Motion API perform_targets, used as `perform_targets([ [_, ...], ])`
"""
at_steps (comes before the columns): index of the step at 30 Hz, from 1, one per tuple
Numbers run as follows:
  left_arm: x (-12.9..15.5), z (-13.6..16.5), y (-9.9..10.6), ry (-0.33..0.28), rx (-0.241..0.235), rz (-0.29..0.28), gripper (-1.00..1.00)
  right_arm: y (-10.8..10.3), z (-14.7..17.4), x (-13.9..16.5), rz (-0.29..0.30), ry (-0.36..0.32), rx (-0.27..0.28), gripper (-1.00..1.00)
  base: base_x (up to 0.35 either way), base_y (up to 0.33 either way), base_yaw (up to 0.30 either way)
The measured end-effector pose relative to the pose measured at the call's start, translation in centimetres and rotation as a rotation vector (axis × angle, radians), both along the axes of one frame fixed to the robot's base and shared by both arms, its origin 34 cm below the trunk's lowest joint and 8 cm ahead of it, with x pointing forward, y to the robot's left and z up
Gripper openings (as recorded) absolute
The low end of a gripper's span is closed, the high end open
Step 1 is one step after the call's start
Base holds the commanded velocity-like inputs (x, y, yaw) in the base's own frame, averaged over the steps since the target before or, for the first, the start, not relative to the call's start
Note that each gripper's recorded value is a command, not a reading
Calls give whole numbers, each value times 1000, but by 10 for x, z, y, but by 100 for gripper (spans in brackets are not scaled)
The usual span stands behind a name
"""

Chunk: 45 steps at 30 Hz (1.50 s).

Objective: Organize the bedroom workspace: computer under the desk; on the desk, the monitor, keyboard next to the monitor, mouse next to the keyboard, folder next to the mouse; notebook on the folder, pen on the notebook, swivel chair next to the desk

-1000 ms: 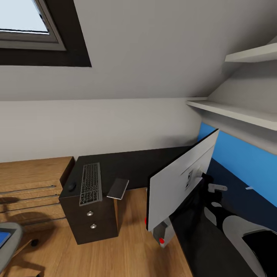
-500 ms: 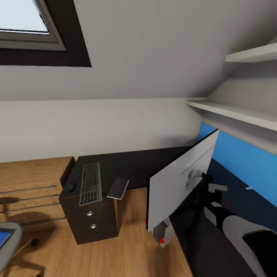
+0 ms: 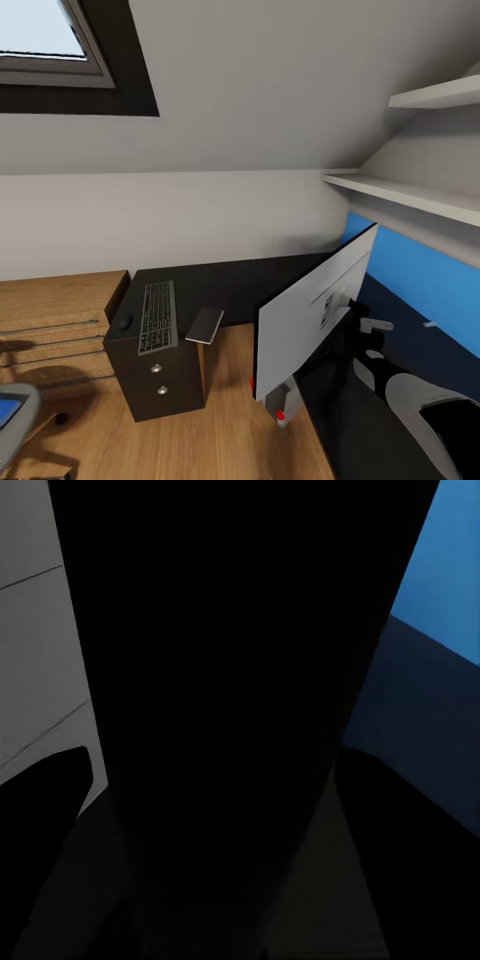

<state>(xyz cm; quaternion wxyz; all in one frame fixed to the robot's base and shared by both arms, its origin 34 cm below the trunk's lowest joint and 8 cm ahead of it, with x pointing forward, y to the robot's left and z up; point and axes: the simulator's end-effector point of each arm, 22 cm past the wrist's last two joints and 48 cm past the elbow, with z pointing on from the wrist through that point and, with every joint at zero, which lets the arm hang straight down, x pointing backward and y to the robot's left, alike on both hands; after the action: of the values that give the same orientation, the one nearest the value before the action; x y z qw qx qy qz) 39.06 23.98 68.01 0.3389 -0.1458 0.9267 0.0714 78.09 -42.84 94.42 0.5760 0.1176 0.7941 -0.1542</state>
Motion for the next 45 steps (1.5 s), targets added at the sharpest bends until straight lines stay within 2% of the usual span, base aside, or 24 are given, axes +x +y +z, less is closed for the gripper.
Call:
perform_targets([
  [29,0,0,0,3,0,-1,100,0,0,0,1,-1,0,-100,-332,-3,0],
  [39,-1,-1,0,4,0,-1,100,0,0,0,2,0,0,-100,-289,-196,4],
  [45,-1,-1,1,5,1,0,100,0,0,-1,-1,-2,2,-100,-277,-227,192],
])
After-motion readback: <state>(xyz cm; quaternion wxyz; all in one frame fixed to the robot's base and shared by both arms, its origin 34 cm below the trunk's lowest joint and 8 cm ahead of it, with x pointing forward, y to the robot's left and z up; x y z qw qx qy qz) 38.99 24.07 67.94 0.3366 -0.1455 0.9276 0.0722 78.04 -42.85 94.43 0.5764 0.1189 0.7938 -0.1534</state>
